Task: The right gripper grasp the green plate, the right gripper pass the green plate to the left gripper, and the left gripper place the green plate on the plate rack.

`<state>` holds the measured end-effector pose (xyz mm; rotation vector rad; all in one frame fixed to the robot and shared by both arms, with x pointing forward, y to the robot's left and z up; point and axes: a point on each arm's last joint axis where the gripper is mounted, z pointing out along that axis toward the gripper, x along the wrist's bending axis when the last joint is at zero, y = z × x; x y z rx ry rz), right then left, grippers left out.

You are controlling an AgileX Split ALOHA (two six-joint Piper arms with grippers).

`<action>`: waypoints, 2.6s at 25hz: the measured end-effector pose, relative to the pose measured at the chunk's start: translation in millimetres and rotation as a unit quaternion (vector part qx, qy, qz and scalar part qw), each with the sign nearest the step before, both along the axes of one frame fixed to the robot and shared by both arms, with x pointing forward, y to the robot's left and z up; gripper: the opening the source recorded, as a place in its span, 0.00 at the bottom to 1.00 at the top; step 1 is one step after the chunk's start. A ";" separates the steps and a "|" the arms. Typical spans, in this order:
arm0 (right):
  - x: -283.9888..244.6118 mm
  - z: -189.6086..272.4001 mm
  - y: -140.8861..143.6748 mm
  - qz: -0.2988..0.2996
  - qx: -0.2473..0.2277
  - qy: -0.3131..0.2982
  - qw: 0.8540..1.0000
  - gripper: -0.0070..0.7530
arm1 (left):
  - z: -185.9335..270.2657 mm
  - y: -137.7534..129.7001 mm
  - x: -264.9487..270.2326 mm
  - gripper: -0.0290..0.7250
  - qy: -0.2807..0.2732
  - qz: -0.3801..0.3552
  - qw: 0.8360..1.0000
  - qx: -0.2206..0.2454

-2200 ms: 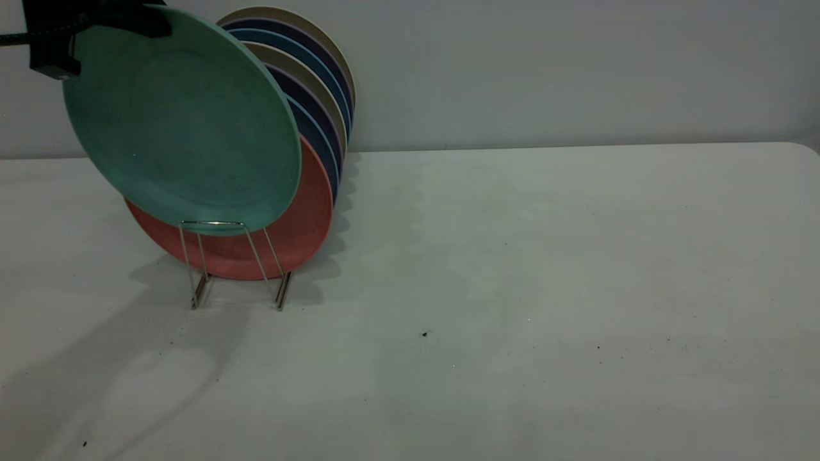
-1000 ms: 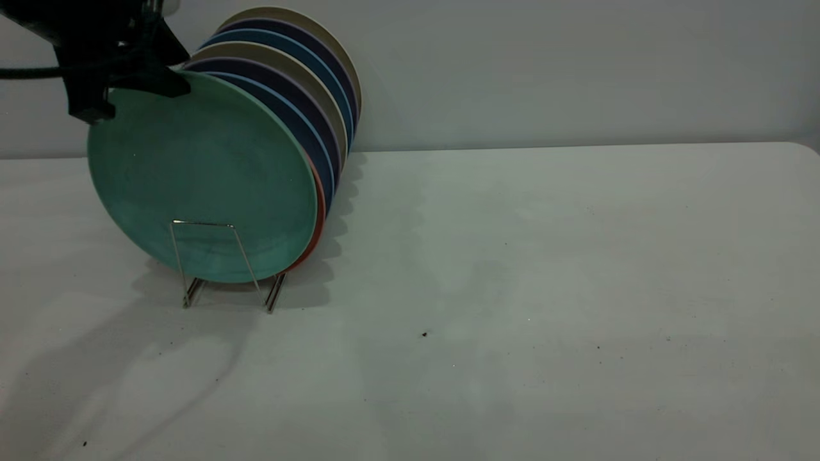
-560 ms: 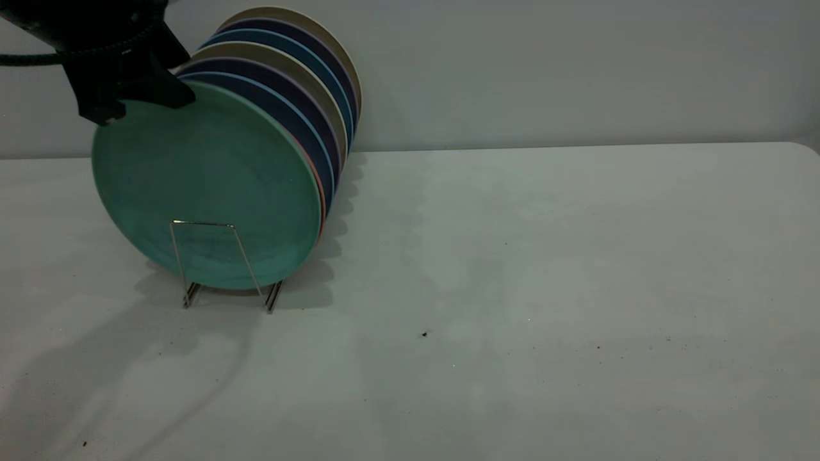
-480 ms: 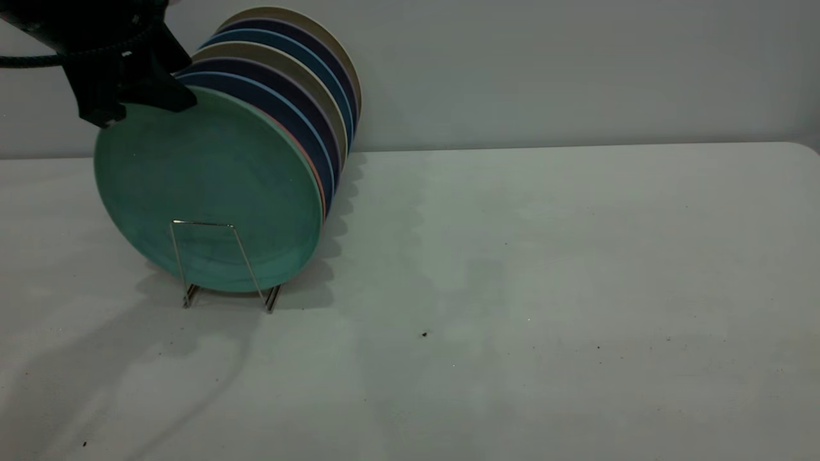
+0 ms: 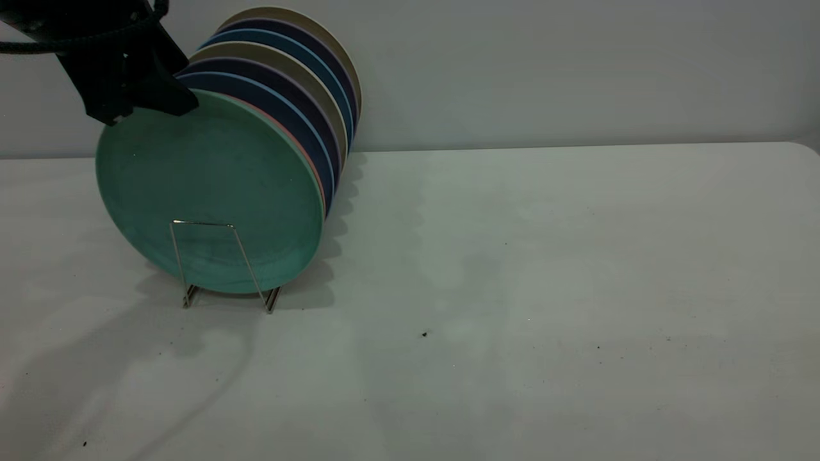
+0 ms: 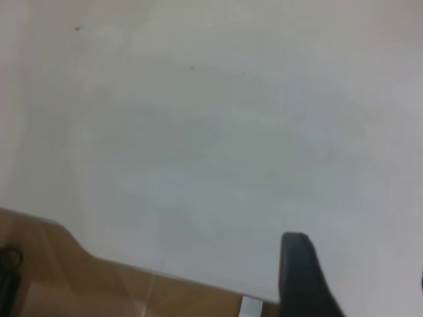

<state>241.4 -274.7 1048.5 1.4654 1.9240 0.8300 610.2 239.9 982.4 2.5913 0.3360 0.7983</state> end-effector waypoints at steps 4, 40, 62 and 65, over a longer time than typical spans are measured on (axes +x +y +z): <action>0.0 -0.1 -0.4 -0.001 -0.002 0.000 1.000 0.59 | 0.0 0.0 0.0 0.65 0.002 0.005 1.000 -0.004; -2.1 -7.4 -9.3 -0.003 0.020 -0.032 0.999 0.59 | 173.2 43.2 -201.0 0.70 0.136 0.358 0.909 -0.163; -13.3 -7.8 -19.2 0.053 0.043 -0.062 0.996 0.59 | 49.5 63.5 -348.8 0.70 0.104 0.526 0.815 -0.219; -13.4 -7.8 -19.3 0.053 0.044 -0.063 0.996 0.59 | 50.6 63.8 -357.9 0.70 0.076 0.518 0.818 -0.238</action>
